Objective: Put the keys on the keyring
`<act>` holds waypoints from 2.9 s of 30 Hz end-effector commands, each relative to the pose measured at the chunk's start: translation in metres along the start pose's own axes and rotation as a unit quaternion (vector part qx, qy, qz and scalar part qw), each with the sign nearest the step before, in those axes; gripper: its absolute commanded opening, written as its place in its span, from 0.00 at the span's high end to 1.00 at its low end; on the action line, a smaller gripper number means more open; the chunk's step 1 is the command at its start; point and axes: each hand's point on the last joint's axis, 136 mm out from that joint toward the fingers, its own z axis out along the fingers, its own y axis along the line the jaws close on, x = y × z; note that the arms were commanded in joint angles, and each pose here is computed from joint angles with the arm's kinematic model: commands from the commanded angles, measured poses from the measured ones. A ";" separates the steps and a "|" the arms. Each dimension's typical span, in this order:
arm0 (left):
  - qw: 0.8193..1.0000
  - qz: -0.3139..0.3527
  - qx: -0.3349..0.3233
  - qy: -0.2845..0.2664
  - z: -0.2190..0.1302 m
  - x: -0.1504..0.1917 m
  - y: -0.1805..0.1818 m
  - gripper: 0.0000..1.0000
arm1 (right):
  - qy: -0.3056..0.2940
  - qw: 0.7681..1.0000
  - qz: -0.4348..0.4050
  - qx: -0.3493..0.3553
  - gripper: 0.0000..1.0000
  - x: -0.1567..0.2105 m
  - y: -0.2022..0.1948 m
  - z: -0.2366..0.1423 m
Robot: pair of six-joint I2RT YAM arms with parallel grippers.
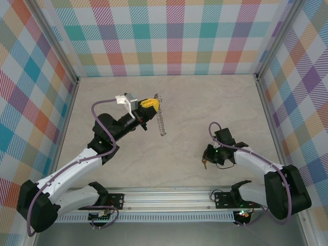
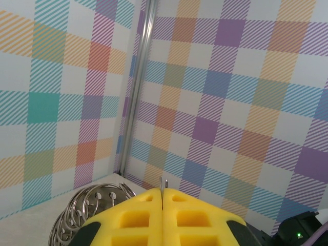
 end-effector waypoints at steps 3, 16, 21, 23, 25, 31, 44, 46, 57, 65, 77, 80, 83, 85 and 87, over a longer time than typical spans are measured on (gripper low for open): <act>1.000 0.009 0.011 -0.024 -0.003 -0.017 -0.010 1.00 | -0.102 0.985 -0.106 -0.093 1.00 -0.050 0.077 -0.063; 0.998 0.018 0.059 -0.003 0.000 -0.023 -0.029 1.00 | -0.374 0.836 -0.273 -0.295 1.00 -0.094 0.199 -0.228; 0.998 0.008 0.068 0.012 0.005 -0.023 -0.032 1.00 | -0.398 0.781 -0.314 -0.364 1.00 -0.080 0.226 -0.269; 0.997 0.005 0.078 0.017 0.007 -0.024 -0.036 1.00 | -0.398 0.765 -0.326 -0.388 1.00 -0.073 0.234 -0.280; 0.996 0.002 0.088 0.019 0.009 -0.027 -0.039 1.00 | -0.392 0.752 -0.336 -0.410 1.00 -0.066 0.240 -0.289; 0.992 -0.019 0.121 0.012 0.014 -0.035 -0.049 1.00 | -0.365 0.720 -0.363 -0.466 1.00 -0.043 0.254 -0.311; 0.981 -0.061 0.184 0.010 0.019 -0.048 -0.069 1.00 | -0.357 0.711 -0.326 -0.511 1.00 -0.041 0.258 -0.323; 0.981 -0.064 0.185 0.009 0.019 -0.048 -0.070 1.00 | -0.358 0.710 -0.322 -0.514 1.00 -0.043 0.259 -0.322; 0.978 -0.073 0.194 0.027 0.030 -0.040 -0.073 1.00 | -0.348 0.699 -0.333 -0.529 1.00 -0.042 0.277 -0.315; 0.978 -0.077 0.192 0.038 0.035 -0.031 -0.071 1.00 | -0.339 0.689 -0.358 -0.531 1.00 -0.033 0.294 -0.310; 0.977 -0.080 0.192 0.043 0.038 -0.027 -0.070 1.00 | -0.338 0.677 -0.373 -0.537 1.00 -0.026 0.306 -0.314; 0.977 -0.080 0.191 0.043 0.039 -0.026 -0.070 1.00 | -0.337 0.675 -0.376 -0.539 1.00 -0.025 0.309 -0.316; 0.977 -0.080 0.194 0.043 0.039 -0.027 -0.071 1.00 | -0.335 0.674 -0.377 -0.539 1.00 -0.026 0.312 -0.315; 0.977 -0.080 0.194 0.042 0.039 -0.029 -0.071 1.00 | -0.335 0.676 -0.376 -0.538 1.00 -0.027 0.313 -0.313; 0.977 -0.079 0.195 0.042 0.039 -0.029 -0.072 1.00 | -0.334 0.677 -0.376 -0.538 1.00 -0.028 0.315 -0.312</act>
